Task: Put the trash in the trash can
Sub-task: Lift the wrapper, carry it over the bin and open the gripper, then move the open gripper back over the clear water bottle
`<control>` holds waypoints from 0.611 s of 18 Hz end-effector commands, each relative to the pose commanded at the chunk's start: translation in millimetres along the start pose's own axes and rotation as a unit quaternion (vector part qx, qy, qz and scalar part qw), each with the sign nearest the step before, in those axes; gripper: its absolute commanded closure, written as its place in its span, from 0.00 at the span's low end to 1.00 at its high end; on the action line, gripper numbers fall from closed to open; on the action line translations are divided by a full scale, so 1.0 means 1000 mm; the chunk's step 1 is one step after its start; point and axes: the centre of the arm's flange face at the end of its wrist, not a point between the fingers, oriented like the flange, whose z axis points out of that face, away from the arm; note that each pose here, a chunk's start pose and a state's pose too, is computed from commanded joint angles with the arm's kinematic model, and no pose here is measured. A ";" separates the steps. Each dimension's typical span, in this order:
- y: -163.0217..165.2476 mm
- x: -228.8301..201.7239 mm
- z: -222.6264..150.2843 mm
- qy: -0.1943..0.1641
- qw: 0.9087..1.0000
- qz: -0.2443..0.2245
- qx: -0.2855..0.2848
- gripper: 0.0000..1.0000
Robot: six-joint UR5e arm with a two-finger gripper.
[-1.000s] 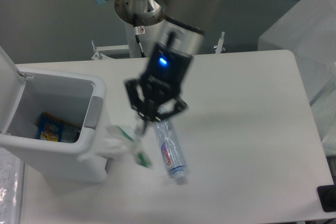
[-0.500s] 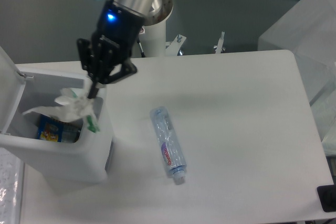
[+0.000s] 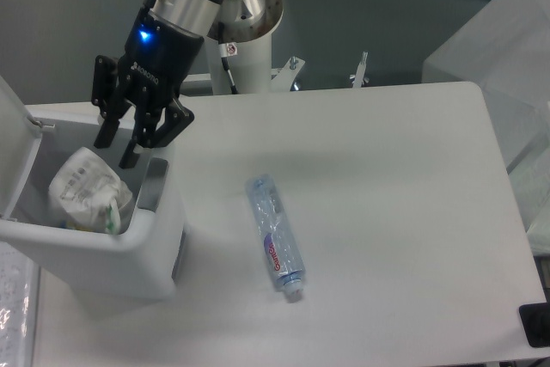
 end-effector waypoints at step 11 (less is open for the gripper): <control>0.103 -0.197 0.003 -0.057 0.991 -0.120 -0.024 0.00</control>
